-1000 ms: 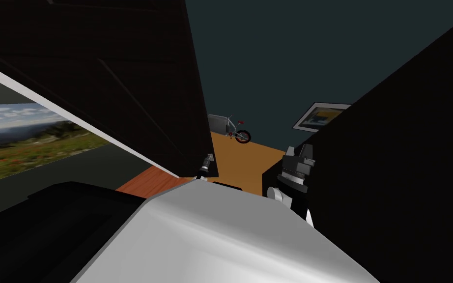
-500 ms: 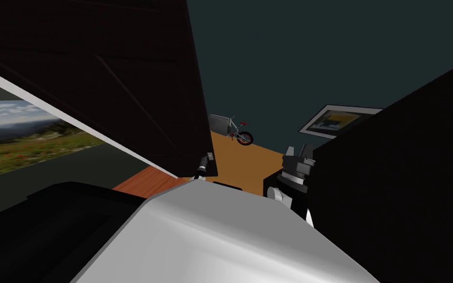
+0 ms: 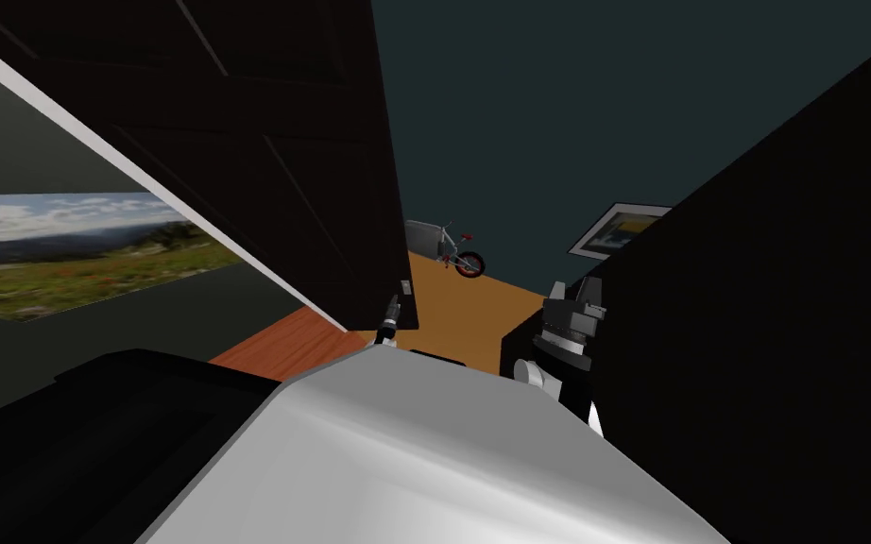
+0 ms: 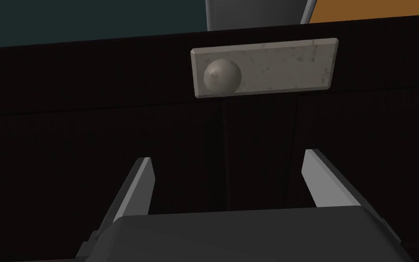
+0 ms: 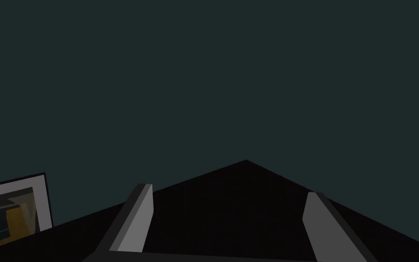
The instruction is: Push the door open
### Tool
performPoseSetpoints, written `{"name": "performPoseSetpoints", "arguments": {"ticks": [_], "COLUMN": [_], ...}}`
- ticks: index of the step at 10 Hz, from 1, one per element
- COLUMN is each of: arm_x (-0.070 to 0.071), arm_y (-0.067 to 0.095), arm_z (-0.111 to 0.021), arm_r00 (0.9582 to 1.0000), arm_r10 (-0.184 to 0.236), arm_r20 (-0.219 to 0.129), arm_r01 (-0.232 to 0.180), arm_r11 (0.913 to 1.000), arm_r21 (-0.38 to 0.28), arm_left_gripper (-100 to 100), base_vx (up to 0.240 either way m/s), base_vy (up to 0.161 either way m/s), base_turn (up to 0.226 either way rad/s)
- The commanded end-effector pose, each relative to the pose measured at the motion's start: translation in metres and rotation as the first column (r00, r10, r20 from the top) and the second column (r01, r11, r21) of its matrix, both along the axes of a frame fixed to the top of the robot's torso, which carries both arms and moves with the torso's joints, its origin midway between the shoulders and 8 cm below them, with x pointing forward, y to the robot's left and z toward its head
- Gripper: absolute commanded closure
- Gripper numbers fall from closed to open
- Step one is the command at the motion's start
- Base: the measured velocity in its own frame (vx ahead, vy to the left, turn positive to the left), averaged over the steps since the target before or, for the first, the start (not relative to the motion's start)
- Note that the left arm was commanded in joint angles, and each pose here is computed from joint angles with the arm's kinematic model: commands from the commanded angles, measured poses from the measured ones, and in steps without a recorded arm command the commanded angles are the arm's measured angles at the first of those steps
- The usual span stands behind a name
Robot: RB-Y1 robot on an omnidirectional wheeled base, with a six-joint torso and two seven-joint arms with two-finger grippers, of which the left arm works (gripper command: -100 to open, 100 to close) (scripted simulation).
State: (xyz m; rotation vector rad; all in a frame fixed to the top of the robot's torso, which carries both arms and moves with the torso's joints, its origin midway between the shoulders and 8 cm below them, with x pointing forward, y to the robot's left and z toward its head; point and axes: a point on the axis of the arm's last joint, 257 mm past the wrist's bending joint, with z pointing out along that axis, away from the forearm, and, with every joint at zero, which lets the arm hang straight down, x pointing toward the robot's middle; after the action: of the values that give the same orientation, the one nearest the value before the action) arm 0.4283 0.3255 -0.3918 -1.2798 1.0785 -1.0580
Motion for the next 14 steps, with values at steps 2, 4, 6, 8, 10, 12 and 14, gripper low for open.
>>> {"name": "performPoseSetpoints", "arguments": {"ticks": [2,4,6,8,10,12,14], "arm_x": [0.0005,0.0000,-0.0003,-0.0008,-0.0011,-0.0012,-0.0012], "arm_y": [-0.0017,0.0009,0.0037,0.0059,0.0062,0.0061,0.0061], "arm_z": [0.0000,0.0000,0.0004,0.0006,0.0005,0.0004,0.0004], "arm_r00": [1.0000,1.0000,0.9999,0.9998,0.9997,0.9996,0.9996], "arm_r10": [0.002,0.006,0.012,0.019,0.024,0.025,0.025], "arm_r20": [0.001,0.002,0.005,0.008,0.010,0.011,0.011], "arm_r01": [-0.002,-0.006,-0.012,-0.019,-0.024,-0.025,-0.025], "arm_r11": [1.0000,1.0000,0.9999,0.9998,0.9997,0.9997,0.9997], "arm_r21": [-0.008,-0.005,-0.002,-0.001,-0.004,-0.004,-0.004], "arm_left_gripper": [-100,-100,-100,-100,-100,-100,100], "base_vx": [-0.181,0.125,0.212,0.230,0.209,0.150,-0.026], "base_vy": [-0.086,-0.001,0.054,0.045,0.053,0.016,-0.003], "base_turn": [0.034,-0.020,-0.025,-0.033,-0.031,-0.003,-0.010]}}
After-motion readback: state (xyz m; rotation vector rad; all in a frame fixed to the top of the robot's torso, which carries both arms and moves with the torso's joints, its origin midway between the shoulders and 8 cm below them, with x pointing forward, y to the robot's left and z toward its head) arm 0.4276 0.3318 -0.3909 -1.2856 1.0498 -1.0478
